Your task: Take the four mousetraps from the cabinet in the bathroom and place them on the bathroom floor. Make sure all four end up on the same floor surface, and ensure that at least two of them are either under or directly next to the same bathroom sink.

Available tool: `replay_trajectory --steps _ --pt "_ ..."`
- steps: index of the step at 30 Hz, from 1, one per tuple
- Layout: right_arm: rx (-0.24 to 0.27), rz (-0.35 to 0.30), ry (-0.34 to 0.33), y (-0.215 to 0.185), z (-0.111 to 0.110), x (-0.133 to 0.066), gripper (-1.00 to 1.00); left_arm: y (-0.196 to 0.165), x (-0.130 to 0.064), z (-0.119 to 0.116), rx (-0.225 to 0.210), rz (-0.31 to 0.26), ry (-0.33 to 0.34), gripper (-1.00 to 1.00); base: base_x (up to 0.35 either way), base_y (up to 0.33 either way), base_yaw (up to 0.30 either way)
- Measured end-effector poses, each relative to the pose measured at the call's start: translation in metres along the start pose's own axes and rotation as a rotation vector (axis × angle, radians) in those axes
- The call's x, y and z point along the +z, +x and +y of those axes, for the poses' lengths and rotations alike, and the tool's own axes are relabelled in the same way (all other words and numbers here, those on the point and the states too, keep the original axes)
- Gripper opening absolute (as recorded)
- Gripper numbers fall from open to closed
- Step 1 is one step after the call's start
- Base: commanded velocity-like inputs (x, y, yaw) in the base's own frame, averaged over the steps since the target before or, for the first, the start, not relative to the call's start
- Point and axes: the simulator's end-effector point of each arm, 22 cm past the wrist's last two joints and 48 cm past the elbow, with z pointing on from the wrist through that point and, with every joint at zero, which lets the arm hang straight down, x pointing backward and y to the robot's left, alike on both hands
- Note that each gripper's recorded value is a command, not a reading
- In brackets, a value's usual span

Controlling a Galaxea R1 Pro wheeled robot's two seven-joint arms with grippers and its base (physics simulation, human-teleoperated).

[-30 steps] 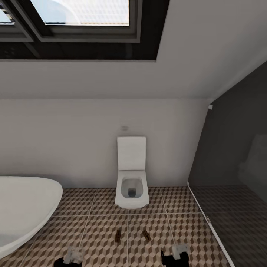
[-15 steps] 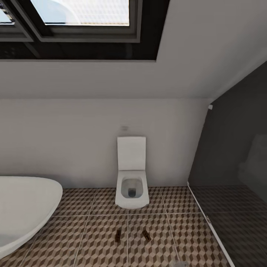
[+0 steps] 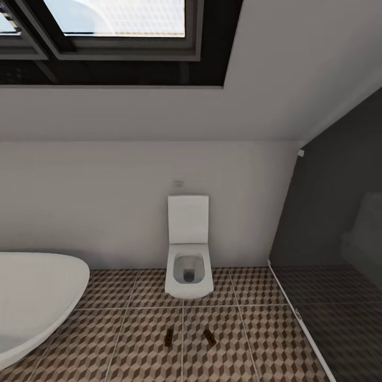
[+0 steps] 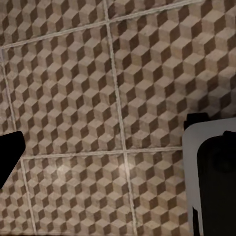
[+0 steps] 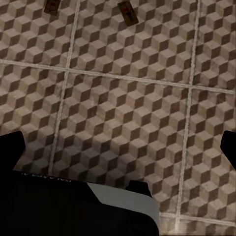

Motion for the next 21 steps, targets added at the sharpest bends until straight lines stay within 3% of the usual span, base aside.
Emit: replay_trajectory --steps 10,21 --pt "-0.005 0.003 0.013 0.032 -0.017 -0.012 1.0 0.001 0.0 0.007 -0.116 0.001 -0.028 1.0 0.0 0.0 0.0" --pt "-0.004 0.01 0.02 0.039 -0.02 -0.014 1.0 0.001 0.0 0.007 -0.147 0.0 -0.031 1.0 0.0 0.0 0.0"
